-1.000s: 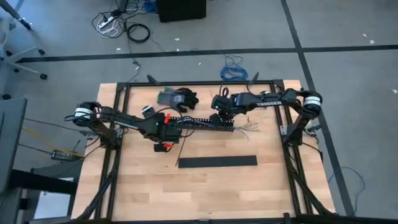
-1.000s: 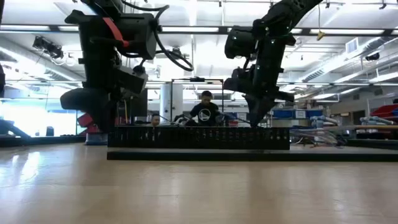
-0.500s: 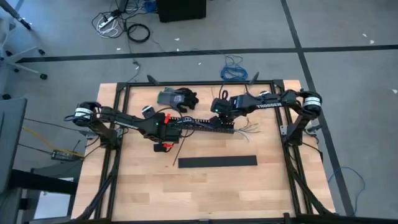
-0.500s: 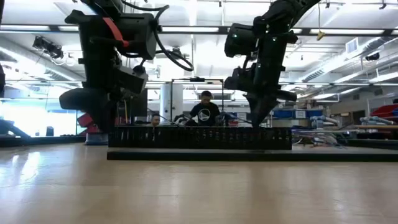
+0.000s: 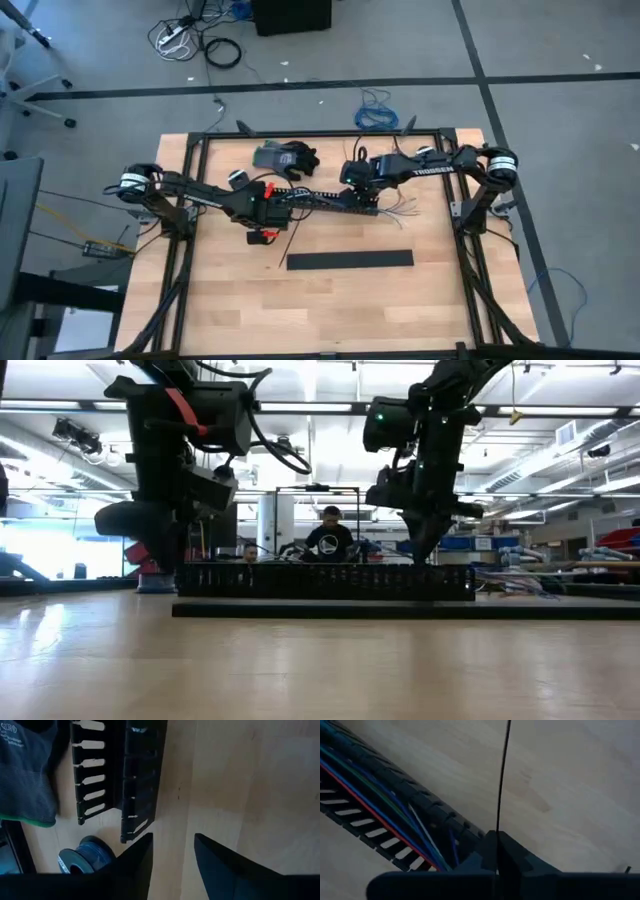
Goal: Ziptie cables
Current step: Put the ziptied wire cables into the black cable duct
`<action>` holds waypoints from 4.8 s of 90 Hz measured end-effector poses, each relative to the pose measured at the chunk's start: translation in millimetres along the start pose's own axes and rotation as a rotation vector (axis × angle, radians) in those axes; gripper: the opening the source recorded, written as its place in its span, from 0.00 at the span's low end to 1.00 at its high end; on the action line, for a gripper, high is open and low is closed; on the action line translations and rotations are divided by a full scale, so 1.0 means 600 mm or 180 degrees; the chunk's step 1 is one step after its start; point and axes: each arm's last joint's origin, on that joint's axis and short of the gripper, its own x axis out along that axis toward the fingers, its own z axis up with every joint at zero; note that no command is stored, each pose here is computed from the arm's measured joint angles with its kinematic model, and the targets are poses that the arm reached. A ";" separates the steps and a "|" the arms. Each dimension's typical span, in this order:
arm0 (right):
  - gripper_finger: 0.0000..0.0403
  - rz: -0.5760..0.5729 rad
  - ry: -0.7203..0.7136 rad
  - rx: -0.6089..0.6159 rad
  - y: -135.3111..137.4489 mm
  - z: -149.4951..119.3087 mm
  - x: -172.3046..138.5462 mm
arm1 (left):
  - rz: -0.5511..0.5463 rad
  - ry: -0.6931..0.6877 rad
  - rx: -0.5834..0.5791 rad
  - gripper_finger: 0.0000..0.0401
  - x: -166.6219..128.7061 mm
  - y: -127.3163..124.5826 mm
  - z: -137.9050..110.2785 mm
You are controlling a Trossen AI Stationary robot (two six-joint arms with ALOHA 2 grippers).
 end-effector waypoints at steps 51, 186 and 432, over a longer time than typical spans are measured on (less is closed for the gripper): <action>0.00 -0.0118 -0.0003 -0.0030 0.004 -0.011 -0.003 | -0.0007 -0.0002 -0.0004 0.34 0.000 0.000 0.000; 0.00 -0.0292 0.0102 -0.0086 0.012 -0.021 0.057 | -0.0013 -0.0005 -0.0008 0.34 0.000 0.000 0.000; 0.76 0.0854 -0.1259 -0.2034 0.139 0.128 -0.172 | 0.0063 -0.0681 -0.0499 0.34 -0.058 0.039 -0.094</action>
